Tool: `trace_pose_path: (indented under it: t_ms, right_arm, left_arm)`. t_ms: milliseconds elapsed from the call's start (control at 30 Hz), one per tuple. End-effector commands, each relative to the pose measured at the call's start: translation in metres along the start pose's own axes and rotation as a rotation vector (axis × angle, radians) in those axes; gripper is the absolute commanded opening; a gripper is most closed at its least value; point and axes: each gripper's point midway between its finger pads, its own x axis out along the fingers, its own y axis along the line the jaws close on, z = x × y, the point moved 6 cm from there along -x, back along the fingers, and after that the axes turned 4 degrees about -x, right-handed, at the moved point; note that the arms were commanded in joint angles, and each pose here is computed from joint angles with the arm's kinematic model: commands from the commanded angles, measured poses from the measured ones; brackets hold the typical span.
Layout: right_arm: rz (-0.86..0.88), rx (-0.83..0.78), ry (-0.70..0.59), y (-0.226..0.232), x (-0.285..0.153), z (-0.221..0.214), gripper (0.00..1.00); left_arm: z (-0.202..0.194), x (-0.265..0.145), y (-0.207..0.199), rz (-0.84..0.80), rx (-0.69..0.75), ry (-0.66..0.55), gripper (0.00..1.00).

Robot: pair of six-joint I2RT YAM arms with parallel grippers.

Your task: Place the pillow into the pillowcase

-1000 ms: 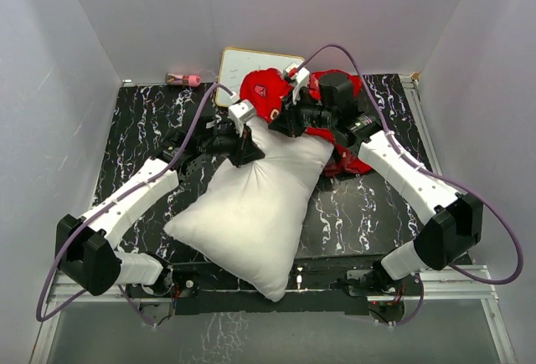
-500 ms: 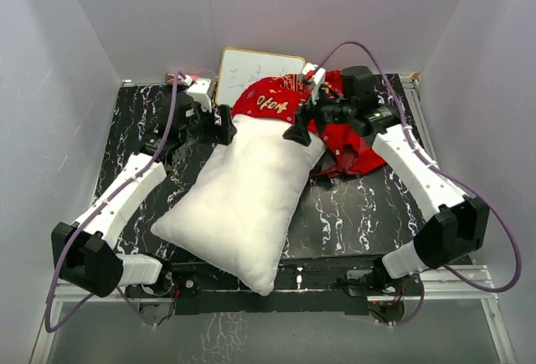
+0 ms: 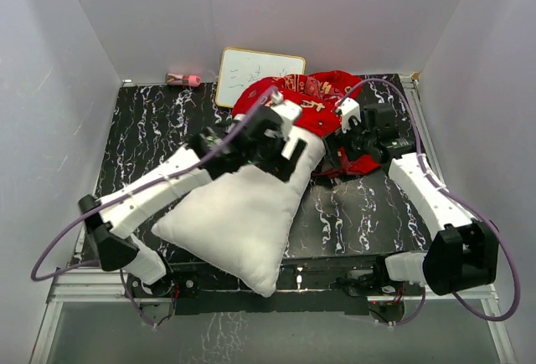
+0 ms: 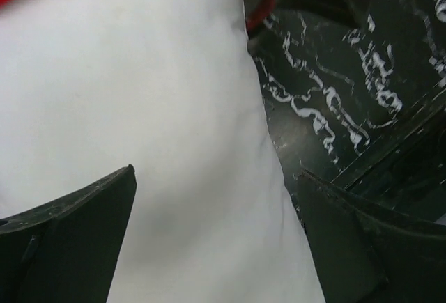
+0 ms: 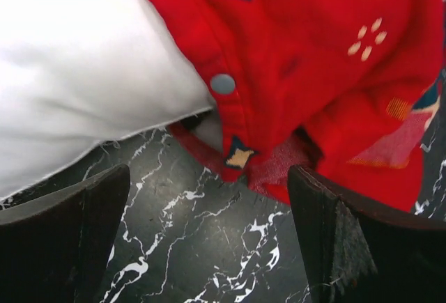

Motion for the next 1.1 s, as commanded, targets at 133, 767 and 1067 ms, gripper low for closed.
trace_pose_path:
  t_ms: [133, 767, 1067]
  right_arm:
    - [-0.118, 0.087, 0.034, -0.026, 0.033, -0.005, 0.95]
    - [0.678, -0.056, -0.343, 0.060, -0.009, 0.101, 0.08]
    - [0.707, -0.120, -0.354, 0.104, -0.016, 0.142, 0.08]
  left_arm:
    - [-0.053, 0.046, -0.003, 0.266, 0.161, 0.139, 0.97]
    - [-0.079, 0.069, 0.035, 0.076, 0.035, 0.141, 0.04]
    - [-0.011, -0.003, 0.009, -0.249, 0.152, -0.277, 0.00]
